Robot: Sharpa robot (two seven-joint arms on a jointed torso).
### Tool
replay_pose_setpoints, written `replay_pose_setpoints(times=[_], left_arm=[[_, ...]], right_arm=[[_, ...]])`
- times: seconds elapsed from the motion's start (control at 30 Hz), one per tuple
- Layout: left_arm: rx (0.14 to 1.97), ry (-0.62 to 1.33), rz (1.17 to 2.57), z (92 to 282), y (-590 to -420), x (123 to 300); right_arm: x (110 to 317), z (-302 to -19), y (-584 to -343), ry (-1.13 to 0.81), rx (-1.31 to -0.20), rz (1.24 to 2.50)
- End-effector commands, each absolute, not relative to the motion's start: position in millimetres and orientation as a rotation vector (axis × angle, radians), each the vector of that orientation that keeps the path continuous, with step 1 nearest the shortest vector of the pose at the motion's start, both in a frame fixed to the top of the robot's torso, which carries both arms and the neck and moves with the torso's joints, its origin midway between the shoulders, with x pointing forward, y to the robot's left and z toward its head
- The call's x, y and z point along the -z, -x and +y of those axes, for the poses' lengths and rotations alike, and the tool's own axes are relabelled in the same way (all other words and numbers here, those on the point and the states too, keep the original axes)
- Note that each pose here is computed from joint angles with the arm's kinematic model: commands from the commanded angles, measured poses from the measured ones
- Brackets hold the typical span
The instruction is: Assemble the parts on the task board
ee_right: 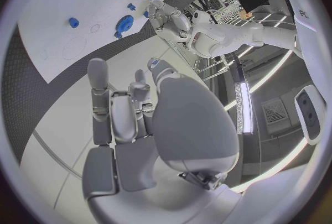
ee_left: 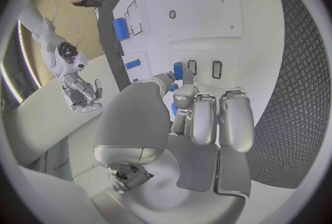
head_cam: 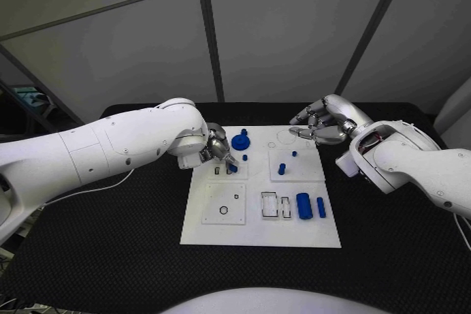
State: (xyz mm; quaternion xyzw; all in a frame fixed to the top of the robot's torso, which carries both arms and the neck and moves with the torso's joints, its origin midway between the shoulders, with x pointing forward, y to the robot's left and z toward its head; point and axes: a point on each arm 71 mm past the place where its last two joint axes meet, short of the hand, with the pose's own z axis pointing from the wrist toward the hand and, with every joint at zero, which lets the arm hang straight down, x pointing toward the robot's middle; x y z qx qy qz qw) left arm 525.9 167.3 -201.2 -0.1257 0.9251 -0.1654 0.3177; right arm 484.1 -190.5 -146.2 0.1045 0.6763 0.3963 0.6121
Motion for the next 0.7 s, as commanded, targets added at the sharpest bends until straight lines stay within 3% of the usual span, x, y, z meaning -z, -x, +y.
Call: replay_pose_setpoints(times=[0.03,0.43,0.7], left_arm=[[0.482,0.368,2.404,168.2,-525.6,198.4],[0.511,0.415,2.302,183.1,-518.4,191.6],[0.481,0.386,2.235,182.9,-513.6,192.6]], right_arm=[[145.1,-189.7,-484.2,-0.234,-0.919,1.559],[145.1,-191.0,-484.3,-0.235,-0.916,1.558],[145.2,-190.8,-484.4,-0.234,-0.917,1.558]])
